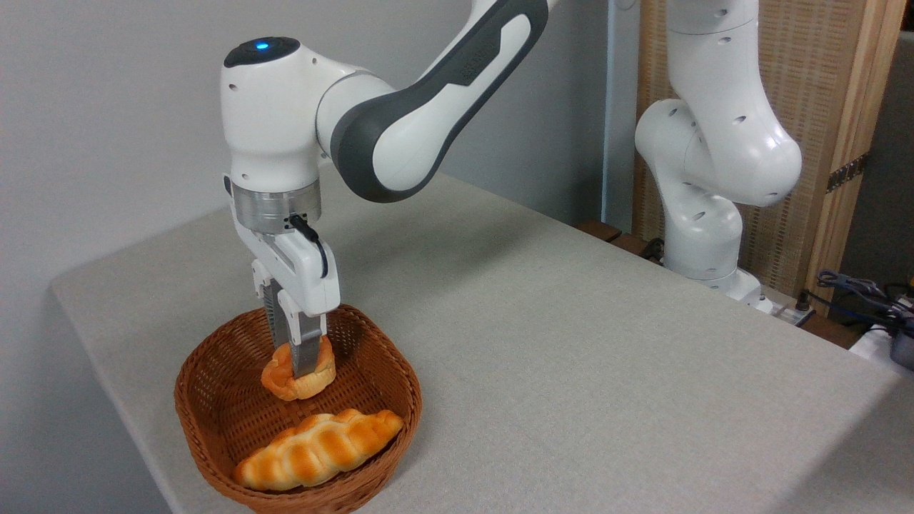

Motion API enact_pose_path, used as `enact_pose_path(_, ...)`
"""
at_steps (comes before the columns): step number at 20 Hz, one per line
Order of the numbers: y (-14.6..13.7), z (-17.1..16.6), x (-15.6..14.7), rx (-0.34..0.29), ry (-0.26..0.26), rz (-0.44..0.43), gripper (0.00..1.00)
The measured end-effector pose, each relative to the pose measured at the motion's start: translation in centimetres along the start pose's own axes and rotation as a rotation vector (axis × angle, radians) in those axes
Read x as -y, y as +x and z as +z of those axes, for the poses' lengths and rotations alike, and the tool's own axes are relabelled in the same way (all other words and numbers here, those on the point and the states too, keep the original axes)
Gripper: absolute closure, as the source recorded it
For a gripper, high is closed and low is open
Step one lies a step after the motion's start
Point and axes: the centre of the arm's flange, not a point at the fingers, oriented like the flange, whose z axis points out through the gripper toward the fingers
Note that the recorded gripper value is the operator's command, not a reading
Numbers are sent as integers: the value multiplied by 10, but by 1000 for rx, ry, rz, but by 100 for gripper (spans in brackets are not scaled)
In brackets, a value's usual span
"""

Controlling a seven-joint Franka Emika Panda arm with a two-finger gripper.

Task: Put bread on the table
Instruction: 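Lift the round bun out of the basket, then lower the bun onto the table beside the basket and release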

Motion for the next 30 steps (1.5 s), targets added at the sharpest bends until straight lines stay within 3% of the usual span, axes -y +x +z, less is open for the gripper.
enact_pose_path(4, 0, -11, 3, -15, 13, -14, 57)
enact_pose_path(11, -19, -65, 23, -72, 43, -110, 55)
enact_pose_path(16, -54, -114, 28, -45, -2, -160, 53)
enact_pose_path(19, -65, -125, 11, 10, -53, -108, 50)
enact_pose_path(23, -88, -123, -19, 39, -86, -6, 47)
enact_pose_path(24, -93, -121, -29, 45, -94, 16, 41)
enact_pose_path(27, -94, -107, -70, 70, -126, 88, 39)
enact_pose_path(29, -90, -89, -97, 106, -147, 145, 24)
enact_pose_path(30, -89, -80, -109, 131, -152, 174, 9)
